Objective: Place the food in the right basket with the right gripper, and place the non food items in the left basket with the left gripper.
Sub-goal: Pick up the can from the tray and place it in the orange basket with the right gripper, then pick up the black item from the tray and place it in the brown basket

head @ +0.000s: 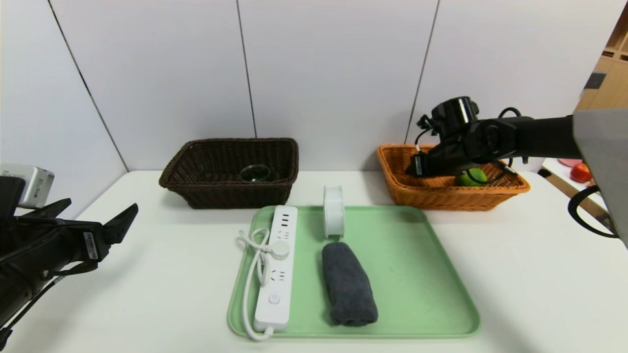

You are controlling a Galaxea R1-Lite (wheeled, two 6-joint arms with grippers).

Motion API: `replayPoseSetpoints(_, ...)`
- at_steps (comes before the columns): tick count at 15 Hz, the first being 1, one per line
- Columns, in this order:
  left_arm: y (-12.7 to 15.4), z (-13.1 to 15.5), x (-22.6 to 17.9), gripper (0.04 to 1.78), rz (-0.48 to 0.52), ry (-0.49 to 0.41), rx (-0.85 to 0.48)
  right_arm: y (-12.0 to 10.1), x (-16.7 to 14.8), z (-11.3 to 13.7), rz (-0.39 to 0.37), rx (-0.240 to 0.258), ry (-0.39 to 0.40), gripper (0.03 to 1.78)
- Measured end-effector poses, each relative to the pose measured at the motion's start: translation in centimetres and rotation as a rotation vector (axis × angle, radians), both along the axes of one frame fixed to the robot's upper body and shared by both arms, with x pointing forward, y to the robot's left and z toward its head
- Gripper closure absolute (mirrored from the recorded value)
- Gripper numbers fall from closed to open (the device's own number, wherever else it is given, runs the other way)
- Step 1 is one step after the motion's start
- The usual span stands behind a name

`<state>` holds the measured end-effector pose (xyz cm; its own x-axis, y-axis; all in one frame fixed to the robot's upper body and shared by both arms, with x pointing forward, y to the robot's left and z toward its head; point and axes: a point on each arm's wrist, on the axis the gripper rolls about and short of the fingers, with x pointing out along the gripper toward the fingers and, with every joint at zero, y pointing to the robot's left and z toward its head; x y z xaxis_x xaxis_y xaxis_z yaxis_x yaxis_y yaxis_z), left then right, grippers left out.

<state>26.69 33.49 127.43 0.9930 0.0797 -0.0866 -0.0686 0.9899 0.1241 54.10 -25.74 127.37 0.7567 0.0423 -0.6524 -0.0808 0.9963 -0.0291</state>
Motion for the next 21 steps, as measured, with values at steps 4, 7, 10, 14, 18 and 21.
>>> replayPoseSetpoints(4, 0.0, 0.0, 0.0, 0.13, 0.0, 0.001, 0.001, 0.0, -0.3, 0.4, -0.003, 0.005, -0.011, 0.48)
replayPoseSetpoints(7, 0.0, 0.0, 0.0, 0.13, 0.0, 0.001, 0.0, -0.2, -0.7, 0.8, -0.005, 0.005, -0.01, 0.36)
replayPoseSetpoints(10, 0.0, 0.0, 0.0, 0.13, 0.001, 0.0, 0.0, -0.4, -2.2, 2.1, -0.004, 0.005, -0.024, 0.28)
replayPoseSetpoints(14, 0.0, 0.0, -0.1, 0.13, 0.0, -0.002, -0.001, 0.0, -6.7, 5.4, 0.035, 0.029, -0.105, 0.21)
replayPoseSetpoints(18, 0.0, 0.1, 0.0, 0.13, -0.001, -0.005, 0.001, 4.6, -13.8, 8.7, 0.2, 0.13, -0.2, 0.16)
replayPoseSetpoints(21, 0.0, 0.1, -0.1, 0.13, -0.001, -0.004, 0.001, 7.5, -18.1, 10.2, 0.305, 0.202, -0.185, 0.14)
